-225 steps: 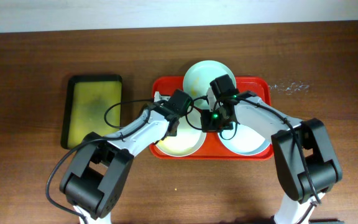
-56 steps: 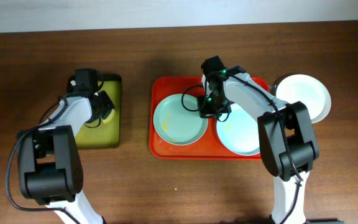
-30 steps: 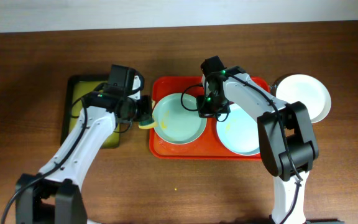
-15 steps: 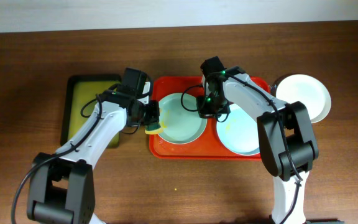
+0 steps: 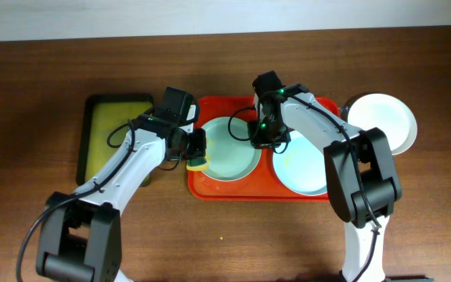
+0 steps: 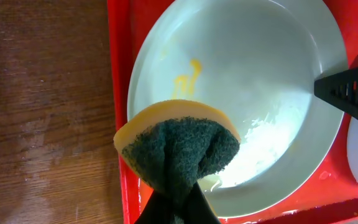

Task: Clean dirty plates on tray and stack at the side
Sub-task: 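Scrub the pale green plate with the sponge in the left gripper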

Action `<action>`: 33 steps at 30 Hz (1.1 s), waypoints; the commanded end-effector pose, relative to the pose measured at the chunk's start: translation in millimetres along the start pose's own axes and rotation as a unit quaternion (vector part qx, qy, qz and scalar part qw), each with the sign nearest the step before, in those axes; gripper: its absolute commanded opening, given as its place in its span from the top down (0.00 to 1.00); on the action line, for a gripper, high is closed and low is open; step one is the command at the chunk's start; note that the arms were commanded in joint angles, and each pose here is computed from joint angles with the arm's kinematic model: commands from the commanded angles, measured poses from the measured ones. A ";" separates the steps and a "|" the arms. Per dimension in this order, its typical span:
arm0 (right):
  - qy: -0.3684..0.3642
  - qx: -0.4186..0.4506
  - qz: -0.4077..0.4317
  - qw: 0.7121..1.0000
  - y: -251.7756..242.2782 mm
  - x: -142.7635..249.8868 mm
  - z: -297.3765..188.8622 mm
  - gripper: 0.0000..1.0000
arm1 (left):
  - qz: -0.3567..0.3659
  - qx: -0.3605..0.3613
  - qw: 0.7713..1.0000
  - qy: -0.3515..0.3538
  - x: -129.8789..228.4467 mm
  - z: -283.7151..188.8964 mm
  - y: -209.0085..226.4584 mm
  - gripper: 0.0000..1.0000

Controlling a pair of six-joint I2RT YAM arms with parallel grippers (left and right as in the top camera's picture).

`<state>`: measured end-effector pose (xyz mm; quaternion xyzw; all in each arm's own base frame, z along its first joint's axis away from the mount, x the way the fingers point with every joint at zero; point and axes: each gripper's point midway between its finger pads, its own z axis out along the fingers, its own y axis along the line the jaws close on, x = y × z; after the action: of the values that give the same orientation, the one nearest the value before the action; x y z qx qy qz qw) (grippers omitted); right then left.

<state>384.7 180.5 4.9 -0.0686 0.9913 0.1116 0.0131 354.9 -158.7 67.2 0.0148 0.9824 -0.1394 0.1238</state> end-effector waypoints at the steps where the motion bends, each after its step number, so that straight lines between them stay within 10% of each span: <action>1: 0.010 0.021 -0.003 1.000 -18.6 3.2 5.8 0.83 | -0.006 -0.005 1.000 0.007 1.6 6.3 2.6 1.00; 33: 0.014 -0.007 0.016 1.000 -20.9 2.6 3.4 0.84 | -0.028 0.002 0.999 0.047 21.7 55.9 -23.4 1.00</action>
<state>388.1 163.0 5.2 -0.0567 0.9915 0.1170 0.0067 346.5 -183.6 23.8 -0.0120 0.9876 -0.1376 0.0750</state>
